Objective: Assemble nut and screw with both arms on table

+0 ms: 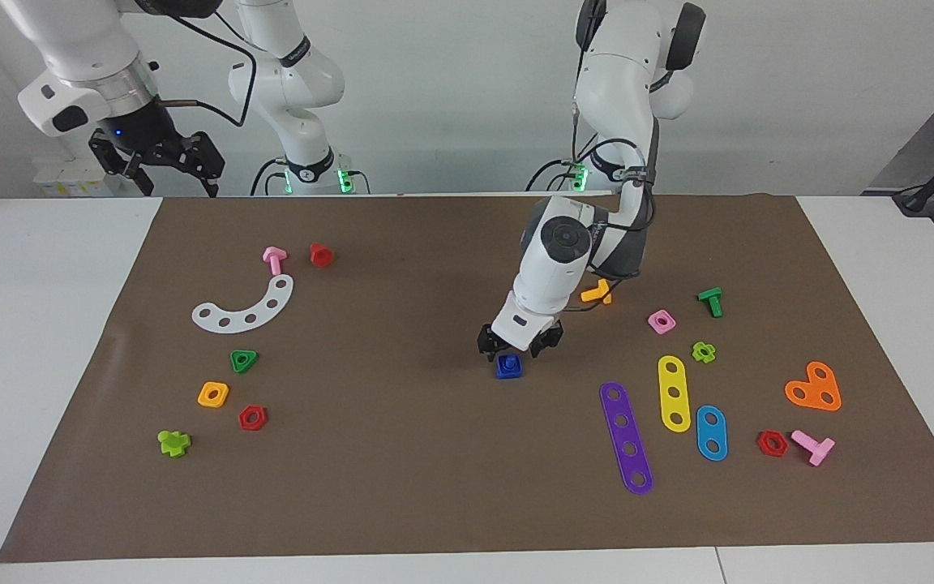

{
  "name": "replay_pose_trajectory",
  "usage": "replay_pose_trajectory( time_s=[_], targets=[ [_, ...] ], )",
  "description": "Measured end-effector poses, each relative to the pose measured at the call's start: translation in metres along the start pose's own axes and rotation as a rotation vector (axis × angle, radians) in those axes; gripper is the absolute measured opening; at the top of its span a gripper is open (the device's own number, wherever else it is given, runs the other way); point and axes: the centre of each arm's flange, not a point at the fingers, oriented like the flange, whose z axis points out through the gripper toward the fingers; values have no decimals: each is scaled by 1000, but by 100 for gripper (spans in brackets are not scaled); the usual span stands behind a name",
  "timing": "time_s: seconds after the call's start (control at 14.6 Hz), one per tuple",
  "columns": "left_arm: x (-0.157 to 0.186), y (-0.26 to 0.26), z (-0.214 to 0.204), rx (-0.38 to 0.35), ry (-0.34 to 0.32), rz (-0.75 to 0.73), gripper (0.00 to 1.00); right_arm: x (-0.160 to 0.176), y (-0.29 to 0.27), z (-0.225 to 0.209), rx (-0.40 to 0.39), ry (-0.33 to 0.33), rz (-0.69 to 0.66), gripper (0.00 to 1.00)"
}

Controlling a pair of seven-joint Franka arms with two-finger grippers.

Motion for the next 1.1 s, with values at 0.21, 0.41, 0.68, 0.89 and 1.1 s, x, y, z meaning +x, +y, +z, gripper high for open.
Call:
replay_pose_trajectory(
  time_s=[0.21, 0.41, 0.68, 0.89, 1.1],
  targets=[
    [19, -15, -42, 36, -31, -17, 100, 0, 0, 0, 0, 0, 0, 100],
    [45, -88, -118, 55, -24, -87, 100, 0, 0, 0, 0, 0, 0, 100],
    [41, -230, -222, 106, -61, 33, 100, 0, 0, 0, 0, 0, 0, 100],
    [36, -305, -239, 134, -72, 124, 95, 0, 0, 0, 0, 0, 0, 100],
    [27, -352, -245, 156, -71, 212, 93, 0, 0, 0, 0, 0, 0, 100]
  ],
)
